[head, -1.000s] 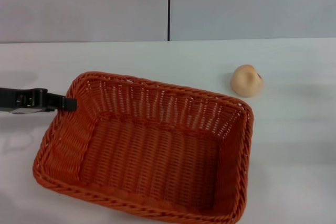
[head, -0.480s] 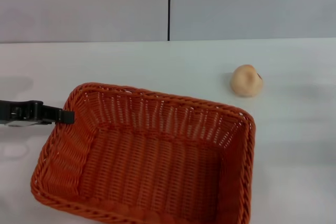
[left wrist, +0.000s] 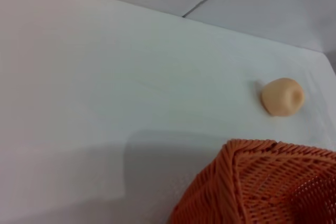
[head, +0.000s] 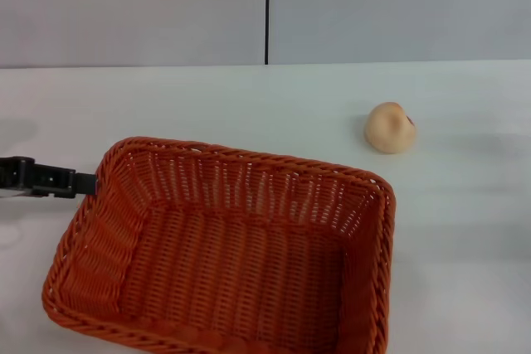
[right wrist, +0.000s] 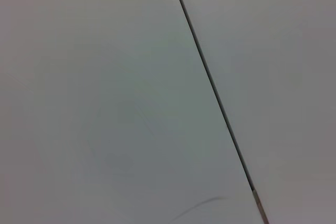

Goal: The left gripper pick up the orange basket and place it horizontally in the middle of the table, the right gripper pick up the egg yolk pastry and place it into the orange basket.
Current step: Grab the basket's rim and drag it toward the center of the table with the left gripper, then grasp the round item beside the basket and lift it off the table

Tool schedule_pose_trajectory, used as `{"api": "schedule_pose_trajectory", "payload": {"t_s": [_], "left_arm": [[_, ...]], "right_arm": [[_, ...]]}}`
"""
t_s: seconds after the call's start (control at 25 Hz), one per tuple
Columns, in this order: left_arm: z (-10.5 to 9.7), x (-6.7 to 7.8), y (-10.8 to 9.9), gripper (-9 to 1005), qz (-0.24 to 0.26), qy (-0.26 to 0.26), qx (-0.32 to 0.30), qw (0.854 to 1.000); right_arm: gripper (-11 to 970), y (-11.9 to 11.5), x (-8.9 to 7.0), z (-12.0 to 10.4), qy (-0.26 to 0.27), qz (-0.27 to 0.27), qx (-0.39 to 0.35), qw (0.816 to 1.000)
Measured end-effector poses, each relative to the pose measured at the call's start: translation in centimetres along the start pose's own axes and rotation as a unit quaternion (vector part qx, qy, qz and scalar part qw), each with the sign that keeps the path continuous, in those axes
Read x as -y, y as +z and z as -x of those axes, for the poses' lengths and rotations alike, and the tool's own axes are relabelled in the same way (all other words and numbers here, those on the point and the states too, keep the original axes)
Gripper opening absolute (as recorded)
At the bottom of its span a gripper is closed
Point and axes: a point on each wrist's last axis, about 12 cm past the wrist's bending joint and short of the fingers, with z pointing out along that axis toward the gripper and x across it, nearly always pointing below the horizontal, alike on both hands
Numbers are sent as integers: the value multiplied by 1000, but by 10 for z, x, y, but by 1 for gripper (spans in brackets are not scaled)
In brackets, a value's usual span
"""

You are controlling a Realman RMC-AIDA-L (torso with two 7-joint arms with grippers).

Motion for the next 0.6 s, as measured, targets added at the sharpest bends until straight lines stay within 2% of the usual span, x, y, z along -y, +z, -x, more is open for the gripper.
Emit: {"api": "schedule_pose_trajectory", "payload": {"t_s": [0.04, 0.24, 0.4, 0.44, 0.52, 0.56, 0.6], "left_arm": [[1, -3, -6, 231, 4, 5, -6, 1000], [2, -9, -15, 510, -9, 18, -15, 1000], [4, -11, -20, 656, -26, 31, 3, 999], [7, -12, -23, 693, -49, 48, 38, 997], [14, -9, -25, 691, -77, 90, 85, 989], [14, -9, -25, 689, -77, 90, 85, 989], [17, -8, -25, 688, -86, 110, 106, 985]], "right_arm": [[514, 0, 0, 0, 1, 0, 0, 1000], [513, 0, -1, 0, 1, 0, 0, 1000], [513, 0, 0, 0, 11, 4, 1, 1000], [512, 2, 2, 2, 35, 11, -2, 999], [512, 3, 3, 3, 46, 17, -4, 999], [512, 5, 5, 7, 62, 40, -14, 997], [512, 5, 5, 7, 62, 40, -14, 997]]}}
